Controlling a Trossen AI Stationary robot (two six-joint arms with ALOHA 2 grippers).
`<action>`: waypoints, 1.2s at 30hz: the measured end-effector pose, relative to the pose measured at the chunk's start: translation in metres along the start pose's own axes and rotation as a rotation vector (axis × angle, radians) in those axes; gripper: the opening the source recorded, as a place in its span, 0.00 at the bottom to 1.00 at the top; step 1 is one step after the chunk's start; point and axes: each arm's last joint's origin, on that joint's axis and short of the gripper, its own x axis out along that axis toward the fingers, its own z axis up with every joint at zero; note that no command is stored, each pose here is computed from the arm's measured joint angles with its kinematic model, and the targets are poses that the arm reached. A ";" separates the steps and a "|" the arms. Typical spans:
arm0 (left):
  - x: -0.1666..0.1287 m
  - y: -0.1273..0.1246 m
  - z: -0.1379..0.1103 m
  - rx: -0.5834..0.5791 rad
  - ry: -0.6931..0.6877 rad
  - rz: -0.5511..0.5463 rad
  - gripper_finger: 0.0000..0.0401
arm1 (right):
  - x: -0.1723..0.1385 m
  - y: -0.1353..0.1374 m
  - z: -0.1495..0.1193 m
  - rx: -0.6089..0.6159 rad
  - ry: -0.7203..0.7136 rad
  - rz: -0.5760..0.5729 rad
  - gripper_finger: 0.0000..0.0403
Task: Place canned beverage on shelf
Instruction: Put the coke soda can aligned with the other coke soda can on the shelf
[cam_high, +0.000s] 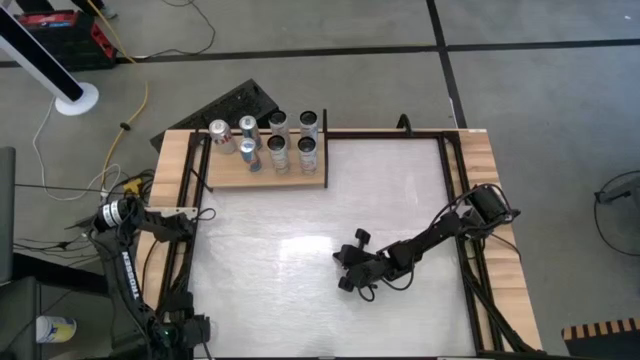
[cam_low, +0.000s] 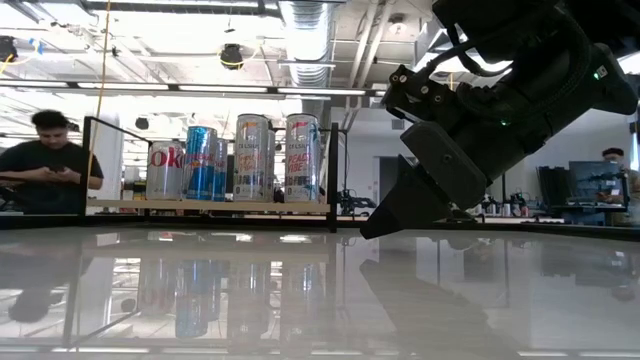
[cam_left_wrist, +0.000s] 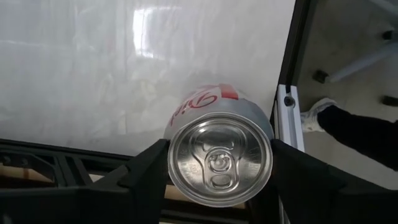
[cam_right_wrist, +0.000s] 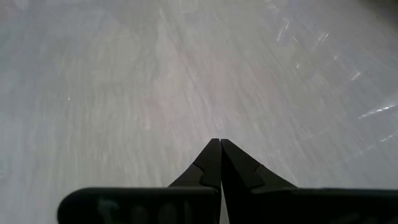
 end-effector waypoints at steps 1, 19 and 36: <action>0.000 0.000 0.001 0.004 0.009 -0.002 0.57 | 0.000 0.000 0.000 0.000 0.000 0.000 0.07; -0.018 0.027 0.024 0.080 0.011 0.081 0.57 | 0.000 -0.001 0.000 0.001 0.001 -0.002 0.07; -0.075 0.111 0.087 0.121 -0.191 0.123 0.57 | 0.000 -0.001 0.000 -0.005 0.001 -0.002 0.07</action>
